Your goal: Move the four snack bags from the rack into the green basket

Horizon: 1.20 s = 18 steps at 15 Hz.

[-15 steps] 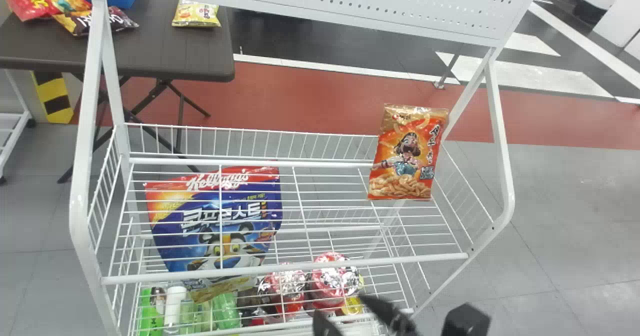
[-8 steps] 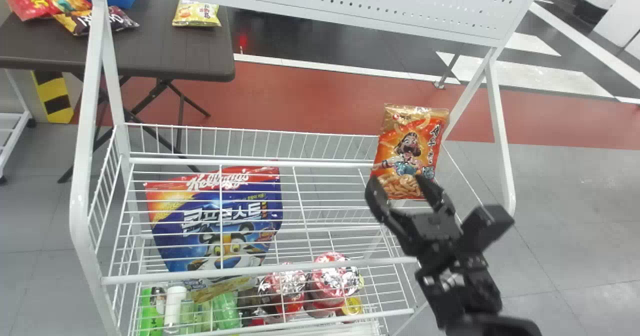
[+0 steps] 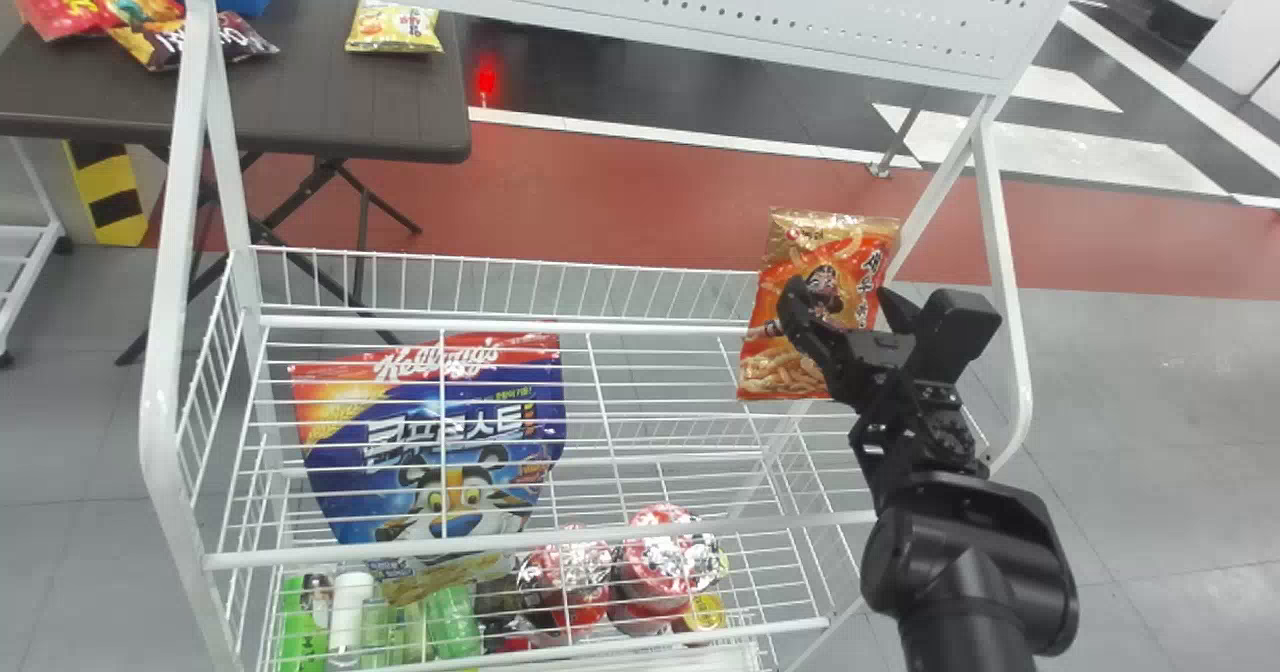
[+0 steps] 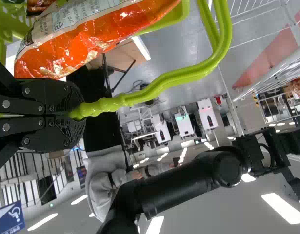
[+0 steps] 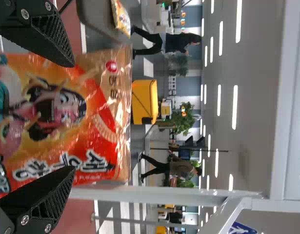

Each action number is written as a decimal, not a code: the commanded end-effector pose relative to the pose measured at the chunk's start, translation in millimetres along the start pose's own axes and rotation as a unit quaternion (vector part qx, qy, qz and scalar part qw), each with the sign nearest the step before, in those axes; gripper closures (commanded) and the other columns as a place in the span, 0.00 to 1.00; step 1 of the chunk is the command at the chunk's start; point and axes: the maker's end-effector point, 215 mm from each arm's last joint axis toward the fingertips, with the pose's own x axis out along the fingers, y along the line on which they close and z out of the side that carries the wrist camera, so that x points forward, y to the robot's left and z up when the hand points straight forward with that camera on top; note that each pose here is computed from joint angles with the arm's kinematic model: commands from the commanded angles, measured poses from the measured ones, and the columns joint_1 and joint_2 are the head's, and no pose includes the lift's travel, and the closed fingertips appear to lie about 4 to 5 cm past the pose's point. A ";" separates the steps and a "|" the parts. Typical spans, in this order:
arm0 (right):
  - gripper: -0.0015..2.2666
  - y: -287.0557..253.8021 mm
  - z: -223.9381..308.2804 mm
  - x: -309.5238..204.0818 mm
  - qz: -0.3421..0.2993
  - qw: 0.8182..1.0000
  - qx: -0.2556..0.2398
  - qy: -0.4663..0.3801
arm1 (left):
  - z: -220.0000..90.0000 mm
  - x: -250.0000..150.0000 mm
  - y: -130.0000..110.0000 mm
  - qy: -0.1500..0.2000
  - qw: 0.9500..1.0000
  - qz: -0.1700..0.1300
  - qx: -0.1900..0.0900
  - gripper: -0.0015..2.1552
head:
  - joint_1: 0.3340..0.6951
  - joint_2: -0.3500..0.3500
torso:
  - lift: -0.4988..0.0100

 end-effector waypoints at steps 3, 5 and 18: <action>0.35 -16.1 -31.5 9.4 0.020 0.998 -0.009 0.050 | 4.8 0.5 2.5 0.003 1.000 0.002 0.001 0.98 | 1.00 0.00 | 0.98; 0.79 -10.2 -47.0 7.1 0.036 0.996 0.004 0.077 | 6.3 1.1 4.0 0.004 1.000 0.004 -0.001 0.98 | 1.00 0.00 | 0.98; 0.94 70.0 18.7 -114.9 0.130 0.986 0.067 0.074 | 6.5 -0.6 3.6 0.002 1.000 0.003 -0.003 0.98 | 1.00 0.00 | 0.98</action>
